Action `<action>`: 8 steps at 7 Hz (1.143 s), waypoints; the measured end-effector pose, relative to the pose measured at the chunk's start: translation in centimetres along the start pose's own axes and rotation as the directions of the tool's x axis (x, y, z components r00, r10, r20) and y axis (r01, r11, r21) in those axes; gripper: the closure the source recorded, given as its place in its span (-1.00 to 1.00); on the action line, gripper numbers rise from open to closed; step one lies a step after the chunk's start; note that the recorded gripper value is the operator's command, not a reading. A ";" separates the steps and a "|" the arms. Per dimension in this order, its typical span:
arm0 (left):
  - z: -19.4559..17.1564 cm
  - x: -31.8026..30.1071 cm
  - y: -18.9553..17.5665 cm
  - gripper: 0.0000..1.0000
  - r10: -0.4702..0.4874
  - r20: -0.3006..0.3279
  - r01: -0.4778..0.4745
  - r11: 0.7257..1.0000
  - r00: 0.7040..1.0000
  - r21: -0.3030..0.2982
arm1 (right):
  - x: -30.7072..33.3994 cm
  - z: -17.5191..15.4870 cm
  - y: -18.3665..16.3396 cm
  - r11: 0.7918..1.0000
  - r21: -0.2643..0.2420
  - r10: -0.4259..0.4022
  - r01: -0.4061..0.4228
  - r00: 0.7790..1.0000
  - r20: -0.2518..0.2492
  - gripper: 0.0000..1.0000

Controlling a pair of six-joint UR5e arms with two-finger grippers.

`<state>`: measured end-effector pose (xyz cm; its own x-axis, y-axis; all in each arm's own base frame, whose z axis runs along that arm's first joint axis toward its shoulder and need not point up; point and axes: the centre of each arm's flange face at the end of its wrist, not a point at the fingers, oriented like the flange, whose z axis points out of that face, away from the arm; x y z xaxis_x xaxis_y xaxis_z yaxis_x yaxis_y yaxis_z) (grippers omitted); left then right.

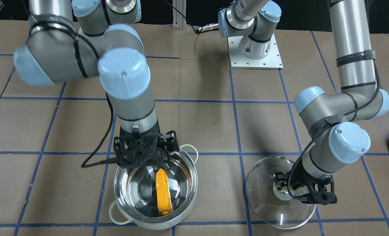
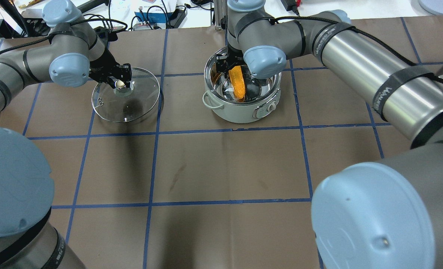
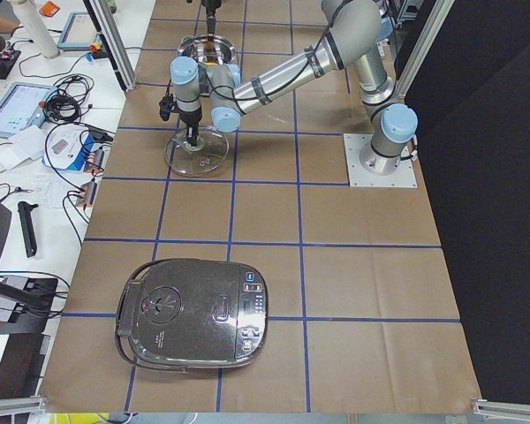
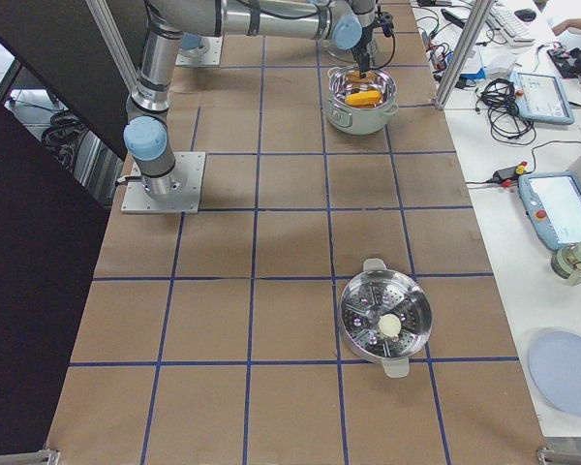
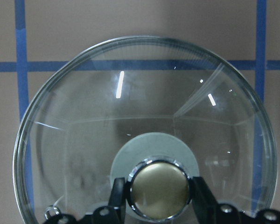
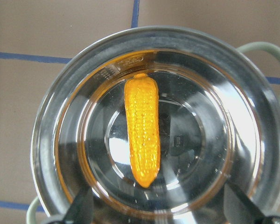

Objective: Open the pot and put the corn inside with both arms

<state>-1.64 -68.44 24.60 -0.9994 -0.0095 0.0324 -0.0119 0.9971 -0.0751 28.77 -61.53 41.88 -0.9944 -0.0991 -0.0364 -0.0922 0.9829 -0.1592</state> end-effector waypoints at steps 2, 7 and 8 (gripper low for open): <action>-1.0 0.1 0.1 -1.00 -0.012 0.003 0.012 1.000 1.000 0.000 | 6.6 -9.4 4.5 0.998 -0.054 0.030 -0.031 0.999 -0.024 -1.00; -13.8 4.3 5.3 -1.00 -0.042 0.004 0.042 0.997 0.999 -0.067 | 11.5 -11.8 12.2 0.984 -0.174 0.041 -0.047 0.999 -0.036 -0.95; -16.9 5.9 7.0 -1.00 -0.027 0.004 0.027 0.998 1.000 -0.062 | 11.5 -11.7 12.6 0.984 -0.171 0.042 -0.047 0.999 -0.034 -0.95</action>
<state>-7.06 -60.20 41.14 -0.9989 -0.0366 0.0307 -0.0370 0.9992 -0.0124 15.58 -48.46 51.03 -0.9986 -0.0529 -0.0092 -0.0530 0.9985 0.0141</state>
